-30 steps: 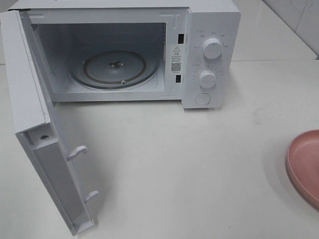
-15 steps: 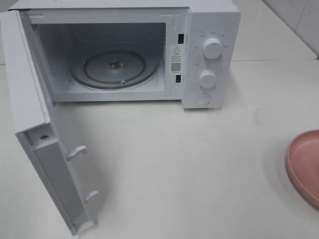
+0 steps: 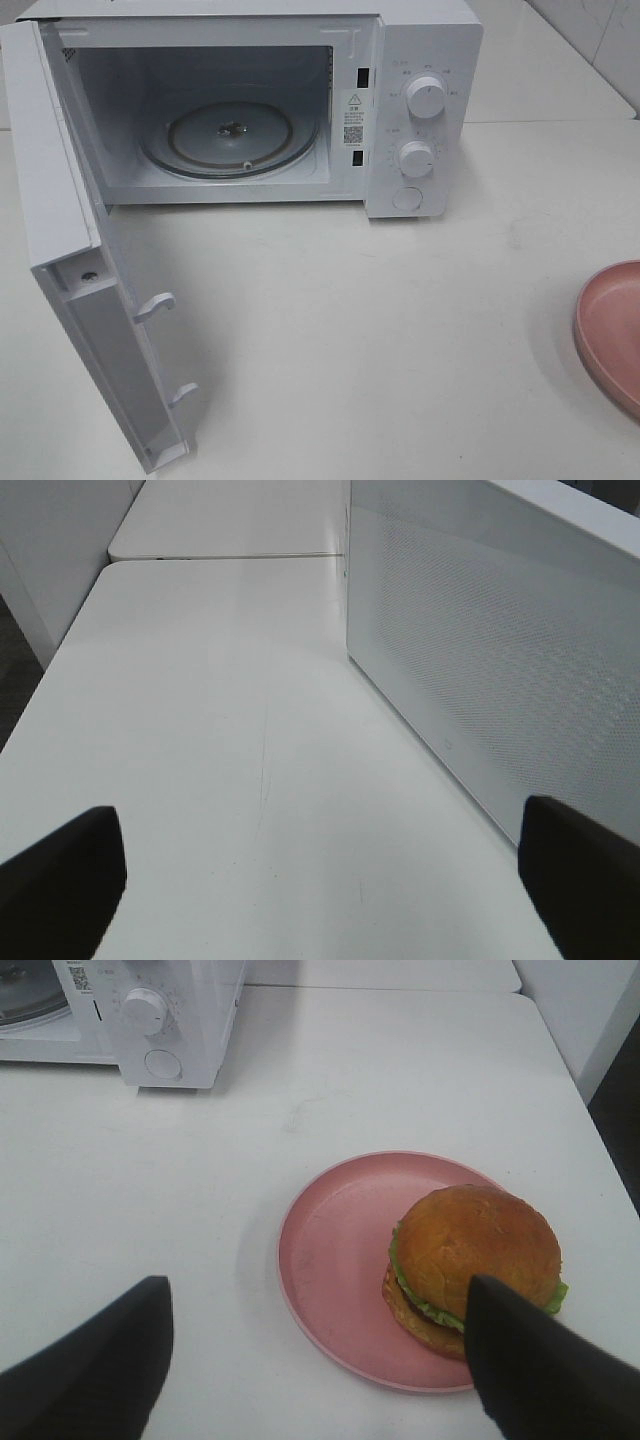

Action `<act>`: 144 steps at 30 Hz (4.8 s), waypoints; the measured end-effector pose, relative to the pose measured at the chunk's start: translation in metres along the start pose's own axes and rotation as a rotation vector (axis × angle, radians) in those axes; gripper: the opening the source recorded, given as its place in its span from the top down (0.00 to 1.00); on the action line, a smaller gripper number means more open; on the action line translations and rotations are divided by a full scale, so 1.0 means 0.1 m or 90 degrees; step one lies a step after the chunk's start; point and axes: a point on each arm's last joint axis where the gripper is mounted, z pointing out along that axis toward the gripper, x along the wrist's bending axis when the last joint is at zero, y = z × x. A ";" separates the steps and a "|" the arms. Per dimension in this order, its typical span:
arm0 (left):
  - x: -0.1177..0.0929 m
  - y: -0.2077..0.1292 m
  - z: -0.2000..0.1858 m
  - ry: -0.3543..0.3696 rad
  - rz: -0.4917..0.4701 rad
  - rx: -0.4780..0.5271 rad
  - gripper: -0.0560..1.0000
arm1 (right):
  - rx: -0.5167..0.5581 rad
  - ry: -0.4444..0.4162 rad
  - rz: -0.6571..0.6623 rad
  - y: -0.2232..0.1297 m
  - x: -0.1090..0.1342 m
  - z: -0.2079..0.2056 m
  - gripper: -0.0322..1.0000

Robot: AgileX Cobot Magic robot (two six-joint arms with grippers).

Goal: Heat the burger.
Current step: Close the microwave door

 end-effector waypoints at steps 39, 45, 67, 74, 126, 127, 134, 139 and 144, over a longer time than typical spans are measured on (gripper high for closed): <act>-0.05 0.20 0.06 -0.047 -0.040 -0.010 0.26 | 0.000 0.000 0.000 0.00 0.00 0.00 0.23; -0.02 0.34 0.22 -0.039 -0.050 -0.010 0.65 | 0.000 0.000 0.000 0.00 0.00 0.00 0.23; 0.23 0.34 1.20 0.058 -0.052 -0.128 0.95 | 0.000 0.000 0.000 0.00 0.00 0.00 0.23; 0.30 0.24 1.51 0.093 -0.038 -0.137 0.95 | 0.000 0.000 0.000 0.00 0.00 0.00 0.23; -1.21 0.28 2.77 -0.273 0.066 -0.122 0.95 | 0.000 0.000 0.000 0.00 0.00 0.00 0.23; -1.21 0.28 2.77 -0.273 0.066 -0.122 0.95 | 0.000 0.000 0.000 0.00 0.00 0.00 0.23; -1.63 0.37 2.96 -0.288 0.023 -0.126 0.95 | 0.000 0.001 0.000 0.00 0.00 0.00 0.23; -1.89 0.42 3.08 -0.299 0.021 -0.137 0.95 | 0.000 0.001 0.000 0.00 0.00 0.00 0.23; -2.13 0.49 3.18 -0.294 0.027 -0.156 0.95 | 0.000 0.001 0.000 0.00 0.00 0.00 0.23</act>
